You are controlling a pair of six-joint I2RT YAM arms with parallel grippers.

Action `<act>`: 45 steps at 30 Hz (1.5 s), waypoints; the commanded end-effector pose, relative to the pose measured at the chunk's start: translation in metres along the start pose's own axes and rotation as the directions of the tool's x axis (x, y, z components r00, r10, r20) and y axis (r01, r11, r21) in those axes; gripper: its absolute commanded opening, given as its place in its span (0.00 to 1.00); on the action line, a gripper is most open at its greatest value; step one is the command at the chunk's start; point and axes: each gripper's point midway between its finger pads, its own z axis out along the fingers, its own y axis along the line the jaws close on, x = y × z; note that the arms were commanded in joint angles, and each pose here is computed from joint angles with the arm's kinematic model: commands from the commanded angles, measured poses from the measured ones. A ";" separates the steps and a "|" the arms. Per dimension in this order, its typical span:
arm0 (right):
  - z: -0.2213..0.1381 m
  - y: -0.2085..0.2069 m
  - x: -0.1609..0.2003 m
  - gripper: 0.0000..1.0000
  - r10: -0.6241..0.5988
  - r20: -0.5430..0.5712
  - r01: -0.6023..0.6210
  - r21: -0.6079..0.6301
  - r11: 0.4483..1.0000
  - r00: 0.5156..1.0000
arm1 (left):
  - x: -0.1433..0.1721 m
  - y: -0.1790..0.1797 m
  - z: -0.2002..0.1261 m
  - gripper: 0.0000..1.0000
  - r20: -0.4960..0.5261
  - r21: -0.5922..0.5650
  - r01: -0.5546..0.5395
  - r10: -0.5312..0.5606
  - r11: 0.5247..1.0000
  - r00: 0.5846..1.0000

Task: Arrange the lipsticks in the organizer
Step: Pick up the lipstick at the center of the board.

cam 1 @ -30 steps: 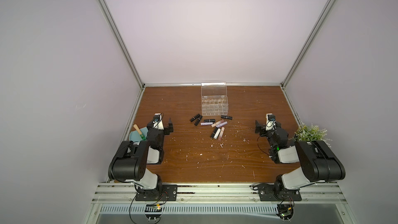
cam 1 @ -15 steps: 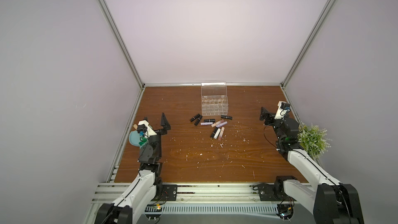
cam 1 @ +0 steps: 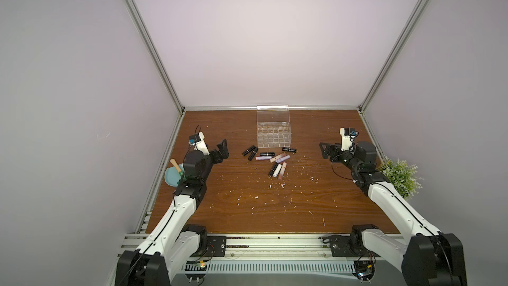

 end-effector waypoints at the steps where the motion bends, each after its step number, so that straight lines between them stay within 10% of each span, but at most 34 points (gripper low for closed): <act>1: -0.003 0.026 0.004 0.86 -0.046 -0.043 0.041 -0.107 0.993 0.998 | 0.041 -0.003 0.006 0.99 -0.198 0.030 -0.016 0.022 0.999 0.980; 10: 0.001 0.046 0.011 0.83 -0.073 -0.073 0.058 -0.188 0.980 0.995 | 0.046 -0.008 0.045 0.84 -0.309 -0.024 -0.177 0.161 0.984 0.937; 18: 0.011 0.058 0.022 0.82 -0.108 -0.107 0.081 -0.228 0.970 0.988 | 0.078 -0.022 0.089 0.98 -0.456 -0.025 -0.416 0.360 0.909 0.814; 45: 0.025 0.071 0.037 0.72 -0.143 -0.160 0.097 -0.265 0.959 0.977 | 0.134 -0.019 0.122 0.77 -0.612 0.077 -0.394 0.355 0.916 0.706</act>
